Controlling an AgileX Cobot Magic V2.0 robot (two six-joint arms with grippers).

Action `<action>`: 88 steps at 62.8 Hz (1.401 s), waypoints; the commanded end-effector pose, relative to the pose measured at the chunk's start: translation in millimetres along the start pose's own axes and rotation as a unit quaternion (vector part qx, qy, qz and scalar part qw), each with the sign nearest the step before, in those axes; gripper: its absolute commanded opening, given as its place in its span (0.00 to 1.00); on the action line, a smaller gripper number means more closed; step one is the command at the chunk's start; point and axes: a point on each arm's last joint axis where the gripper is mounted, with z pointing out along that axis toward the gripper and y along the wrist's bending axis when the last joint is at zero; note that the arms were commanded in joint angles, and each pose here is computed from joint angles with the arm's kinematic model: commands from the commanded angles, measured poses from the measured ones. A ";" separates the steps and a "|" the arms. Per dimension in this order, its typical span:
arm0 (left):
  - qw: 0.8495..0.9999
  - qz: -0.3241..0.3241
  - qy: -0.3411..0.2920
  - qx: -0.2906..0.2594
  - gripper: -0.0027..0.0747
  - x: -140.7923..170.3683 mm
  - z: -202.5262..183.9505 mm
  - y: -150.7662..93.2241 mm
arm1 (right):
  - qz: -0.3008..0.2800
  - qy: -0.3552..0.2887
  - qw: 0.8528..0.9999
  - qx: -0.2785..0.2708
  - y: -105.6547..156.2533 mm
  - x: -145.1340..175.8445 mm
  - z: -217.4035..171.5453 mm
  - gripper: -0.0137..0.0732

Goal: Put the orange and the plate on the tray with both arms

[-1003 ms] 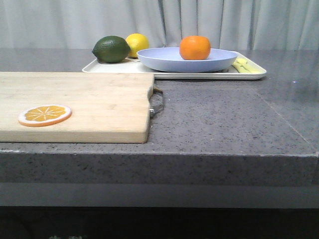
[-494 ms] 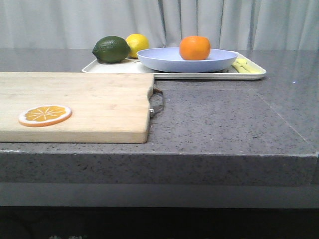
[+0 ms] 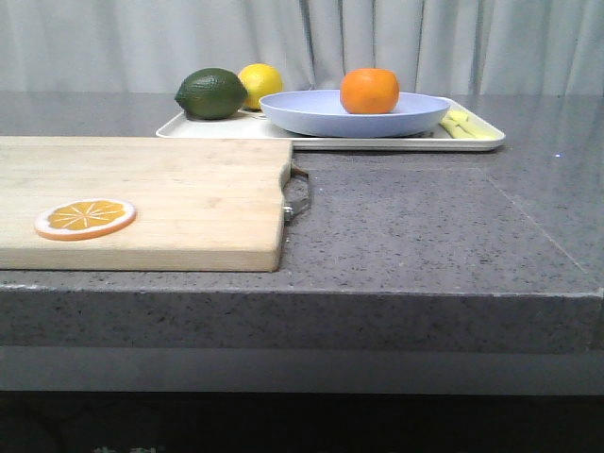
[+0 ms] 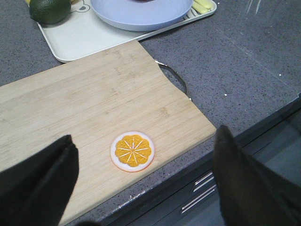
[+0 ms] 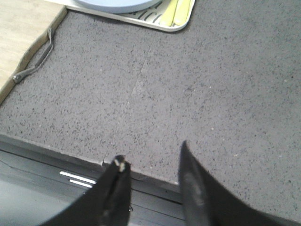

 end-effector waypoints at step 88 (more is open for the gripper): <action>0.931 -0.158 -0.260 -0.203 0.01 105.0 -31.2 34.9 | 0.004 -0.066 0.998 0.012 -1.8 -15.4 -4.6 0.08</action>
